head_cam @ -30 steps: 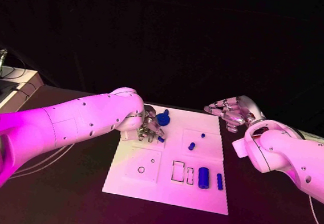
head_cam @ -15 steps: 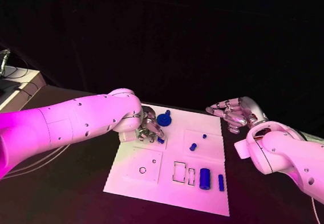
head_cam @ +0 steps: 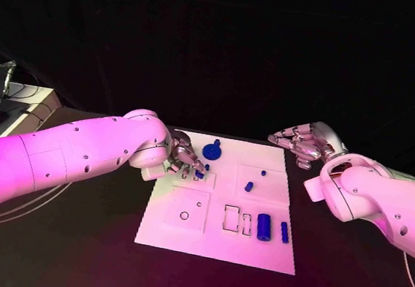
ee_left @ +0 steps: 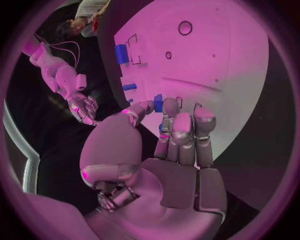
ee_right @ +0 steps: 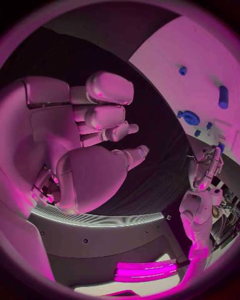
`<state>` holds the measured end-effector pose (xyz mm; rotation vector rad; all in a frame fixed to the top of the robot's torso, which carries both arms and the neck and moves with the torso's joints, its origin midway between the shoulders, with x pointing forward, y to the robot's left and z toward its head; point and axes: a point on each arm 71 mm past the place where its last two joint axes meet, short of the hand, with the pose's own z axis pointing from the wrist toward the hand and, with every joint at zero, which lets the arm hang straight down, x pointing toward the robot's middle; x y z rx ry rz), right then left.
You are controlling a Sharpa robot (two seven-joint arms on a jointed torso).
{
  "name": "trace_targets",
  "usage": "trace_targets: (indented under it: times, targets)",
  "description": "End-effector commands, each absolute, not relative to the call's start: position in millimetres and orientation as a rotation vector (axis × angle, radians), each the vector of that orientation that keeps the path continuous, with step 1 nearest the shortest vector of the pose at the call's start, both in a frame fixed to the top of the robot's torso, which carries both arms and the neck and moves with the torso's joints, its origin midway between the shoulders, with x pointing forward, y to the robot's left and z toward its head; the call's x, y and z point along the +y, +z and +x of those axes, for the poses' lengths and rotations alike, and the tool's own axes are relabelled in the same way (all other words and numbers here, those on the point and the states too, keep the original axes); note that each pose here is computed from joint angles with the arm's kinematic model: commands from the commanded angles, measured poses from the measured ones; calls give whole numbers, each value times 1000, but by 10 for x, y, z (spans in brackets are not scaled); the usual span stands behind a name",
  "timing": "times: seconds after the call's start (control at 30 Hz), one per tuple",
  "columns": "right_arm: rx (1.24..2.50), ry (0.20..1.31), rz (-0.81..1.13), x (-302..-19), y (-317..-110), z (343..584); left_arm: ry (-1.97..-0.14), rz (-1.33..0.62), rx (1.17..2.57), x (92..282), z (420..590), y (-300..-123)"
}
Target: Assemble the parts on the task board
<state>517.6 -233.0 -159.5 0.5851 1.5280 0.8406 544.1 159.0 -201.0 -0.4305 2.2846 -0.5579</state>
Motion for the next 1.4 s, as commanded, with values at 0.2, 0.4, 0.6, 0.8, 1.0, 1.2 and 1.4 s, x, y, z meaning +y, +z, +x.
trace_targets:
  times: [0.2, 0.4, 0.6, 0.8, 1.0, 1.2, 1.4]
  targets:
    - [1527, 850, 568, -2326, -1587, 5173, -485, -395, 2190, 1593, 5447, -1950]
    - [1524, 851, 566, -2322, -1585, 5175, -445, -376, 2157, 1562, 5463, -1959]
    - [1519, 853, 564, -2317, -1582, 5175, -425, -397, 2158, 1543, 5462, -2036]
    - [1517, 854, 564, -2317, -1580, 5173, -413, -398, 2175, 1522, 5450, -2103]
    - [1519, 857, 562, -2316, -1581, 5171, -412, -388, 2192, 1506, 5429, -2143]
    - [1522, 859, 561, -2313, -1582, 5170, -409, -377, 2195, 1497, 5420, -2159]
    - [1524, 858, 562, -2318, -1583, 5169, -400, -360, 2198, 1499, 5413, -2164]
